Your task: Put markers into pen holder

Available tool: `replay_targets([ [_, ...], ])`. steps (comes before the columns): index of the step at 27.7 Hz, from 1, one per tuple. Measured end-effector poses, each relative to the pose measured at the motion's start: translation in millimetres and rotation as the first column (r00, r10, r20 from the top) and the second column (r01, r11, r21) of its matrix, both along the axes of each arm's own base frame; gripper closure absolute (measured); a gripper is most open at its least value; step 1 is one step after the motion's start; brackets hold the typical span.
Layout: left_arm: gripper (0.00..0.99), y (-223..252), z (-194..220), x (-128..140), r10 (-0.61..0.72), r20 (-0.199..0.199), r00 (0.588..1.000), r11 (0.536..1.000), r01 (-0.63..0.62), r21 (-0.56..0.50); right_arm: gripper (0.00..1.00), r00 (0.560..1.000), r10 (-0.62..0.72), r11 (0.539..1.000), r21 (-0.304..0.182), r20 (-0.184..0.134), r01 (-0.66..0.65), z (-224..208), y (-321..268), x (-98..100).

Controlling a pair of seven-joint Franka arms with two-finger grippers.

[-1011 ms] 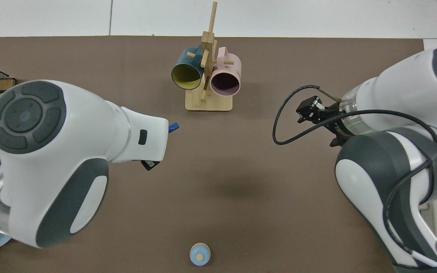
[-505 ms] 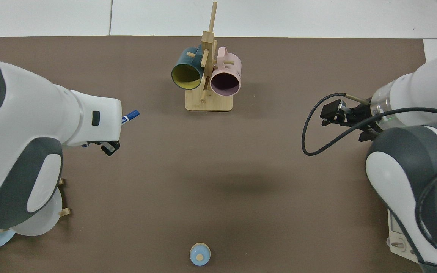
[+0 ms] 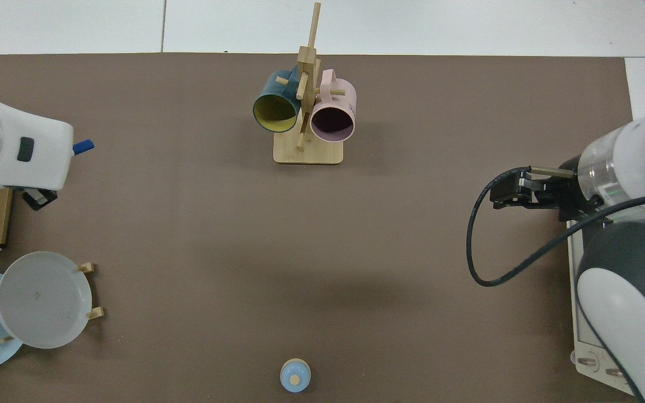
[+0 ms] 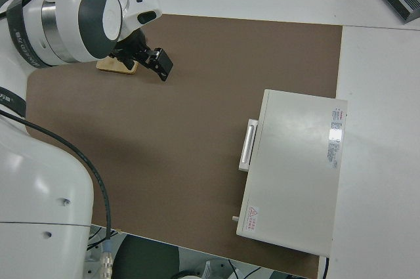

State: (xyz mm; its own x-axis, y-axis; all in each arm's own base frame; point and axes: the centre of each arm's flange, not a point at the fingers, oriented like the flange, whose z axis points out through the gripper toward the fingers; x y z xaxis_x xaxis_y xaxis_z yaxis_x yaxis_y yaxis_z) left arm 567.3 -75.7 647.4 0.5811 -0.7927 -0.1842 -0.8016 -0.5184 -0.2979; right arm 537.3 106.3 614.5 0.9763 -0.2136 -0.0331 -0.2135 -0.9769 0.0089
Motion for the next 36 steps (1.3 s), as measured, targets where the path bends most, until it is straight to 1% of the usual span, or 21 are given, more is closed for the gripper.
replay_targets([
  [3,0.819,23.0,9.3,6.1,-0.044,-0.007,0.999,0.997,0.044,0.070,0.00,1.000,0.008,1.000,-0.003,-0.014,-0.008,-0.9,2.0,-2.1],
  [6,0.819,46.7,13.7,11.8,-0.080,-0.023,0.997,0.985,0.083,0.152,0.00,1.000,0.012,1.000,-0.005,-0.026,-0.012,-1.3,3.7,-3.9],
  [9,0.819,65.9,17.9,17.8,-0.123,-0.033,0.992,0.966,0.127,0.226,0.00,1.000,0.013,1.000,-0.005,-0.026,-0.013,-0.9,4.4,-4.1],
  [13,0.819,94.8,24.4,26.3,-0.182,-0.030,0.983,0.937,0.183,0.297,0.00,1.000,0.013,1.000,-0.003,-0.017,-0.013,3.4,4.5,-5.1],
  [15,0.819,113.7,29.1,30.1,-0.213,-0.029,0.977,0.918,0.210,0.335,0.00,1.000,0.014,1.000,-0.004,-0.016,-0.014,6.1,4.7,-7.3],
  [17,0.819,134.8,34.4,32.9,-0.247,-0.036,0.968,0.894,0.242,0.377,0.00,1.000,0.013,1.000,-0.005,-0.017,-0.013,7.9,4.6,-10.3],
  [20,0.819,159.9,39.5,34.9,-0.291,-0.061,0.955,0.860,0.289,0.422,0.00,1.000,0.013,1.000,-0.007,-0.021,-0.013,8.2,4.5,-14.4],
  [23,0.819,182.1,41.3,34.9,-0.304,-0.084,0.949,0.838,0.309,0.451,0.00,1.000,0.013,1.000,-0.009,-0.028,-0.013,6.3,4.2,-19.0],
  [28,0.819,211.7,44.6,32.7,-0.313,-0.142,0.939,0.791,0.340,0.508,0.00,0.999,0.029,0.999,-0.014,-0.042,-0.030,1.0,4.5,-27.9],
  [36,0.819,244.9,46.0,26.9,-0.316,-0.210,0.925,0.756,0.379,0.534,0.00,0.990,0.128,0.992,-0.010,-0.052,-0.128,-3.4,2.3,-36.2],
])
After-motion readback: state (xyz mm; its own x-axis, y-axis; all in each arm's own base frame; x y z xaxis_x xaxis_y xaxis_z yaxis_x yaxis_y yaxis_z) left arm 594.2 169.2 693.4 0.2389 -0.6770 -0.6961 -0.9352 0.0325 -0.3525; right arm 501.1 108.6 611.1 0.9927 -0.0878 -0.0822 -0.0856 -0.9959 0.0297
